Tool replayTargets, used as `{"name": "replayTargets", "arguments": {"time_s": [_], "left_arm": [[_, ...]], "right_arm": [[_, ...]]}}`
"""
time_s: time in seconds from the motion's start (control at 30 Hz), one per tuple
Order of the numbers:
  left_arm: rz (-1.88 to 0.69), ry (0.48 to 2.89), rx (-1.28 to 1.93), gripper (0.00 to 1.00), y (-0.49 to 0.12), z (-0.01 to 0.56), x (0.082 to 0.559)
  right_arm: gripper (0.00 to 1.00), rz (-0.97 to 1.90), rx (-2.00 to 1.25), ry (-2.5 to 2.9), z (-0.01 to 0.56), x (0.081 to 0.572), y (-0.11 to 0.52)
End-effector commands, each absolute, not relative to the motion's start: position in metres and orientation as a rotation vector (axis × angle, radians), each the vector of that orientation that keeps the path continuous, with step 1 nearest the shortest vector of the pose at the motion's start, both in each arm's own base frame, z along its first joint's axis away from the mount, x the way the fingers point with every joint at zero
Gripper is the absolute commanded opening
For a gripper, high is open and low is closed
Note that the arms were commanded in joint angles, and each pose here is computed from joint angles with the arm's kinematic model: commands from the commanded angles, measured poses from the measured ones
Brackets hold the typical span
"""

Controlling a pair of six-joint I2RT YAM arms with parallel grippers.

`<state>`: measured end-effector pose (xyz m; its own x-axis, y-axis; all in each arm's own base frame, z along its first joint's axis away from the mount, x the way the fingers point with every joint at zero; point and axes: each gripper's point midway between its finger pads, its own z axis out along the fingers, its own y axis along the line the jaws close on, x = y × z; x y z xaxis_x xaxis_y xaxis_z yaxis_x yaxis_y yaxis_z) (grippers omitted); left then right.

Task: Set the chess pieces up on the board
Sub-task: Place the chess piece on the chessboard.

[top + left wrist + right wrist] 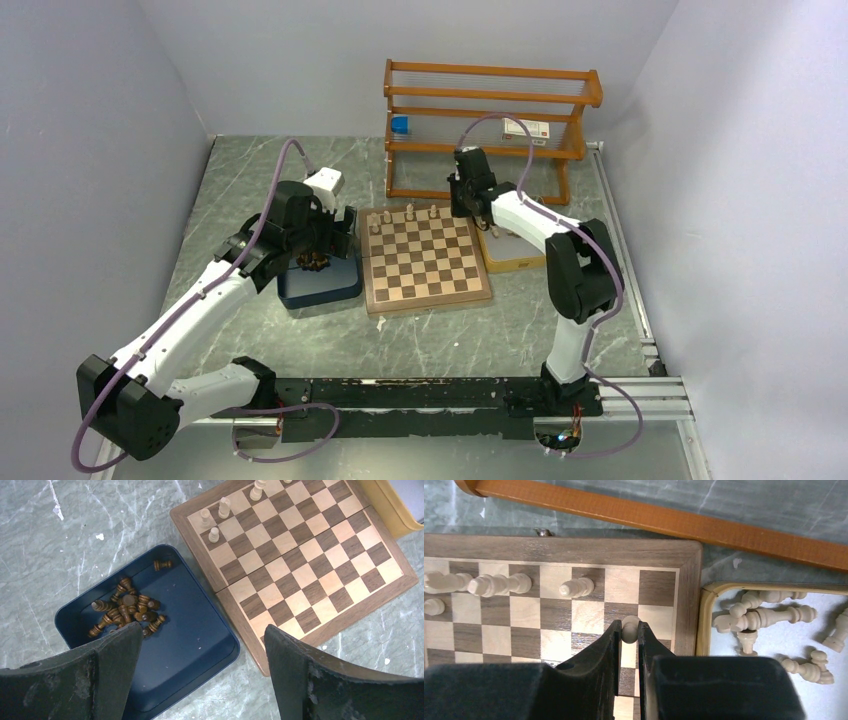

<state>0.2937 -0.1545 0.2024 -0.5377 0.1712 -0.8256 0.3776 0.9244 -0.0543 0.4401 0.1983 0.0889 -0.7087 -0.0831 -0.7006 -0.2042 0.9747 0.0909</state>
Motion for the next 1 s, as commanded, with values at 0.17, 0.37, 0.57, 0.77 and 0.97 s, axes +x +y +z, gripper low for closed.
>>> {"name": "replayTargets", "arguments": {"time_s": [0.17, 0.37, 0.57, 0.77, 0.97], "left_arm": [[-0.279, 2.106, 0.39, 0.95, -0.155, 0.211, 0.296], [-0.279, 2.106, 0.39, 0.95, -0.155, 0.211, 0.296], [-0.276, 2.106, 0.388, 0.95, -0.154, 0.211, 0.296], [-0.277, 2.103, 0.388, 0.95, -0.154, 0.212, 0.296], [-0.277, 2.103, 0.388, 0.95, -0.154, 0.212, 0.296]], "right_arm": [[0.14, 0.166, -0.151, 2.404, 0.072, 0.44, 0.198], [0.15, 0.136, -0.141, 2.421, 0.067, 0.44, 0.194], [0.16, 0.124, -0.137, 2.434, 0.062, 0.439, 0.193], [0.16, 0.118, -0.131, 2.444, 0.055, 0.44, 0.192], [0.17, 0.096, -0.122, 2.455, 0.051, 0.44, 0.19]]}}
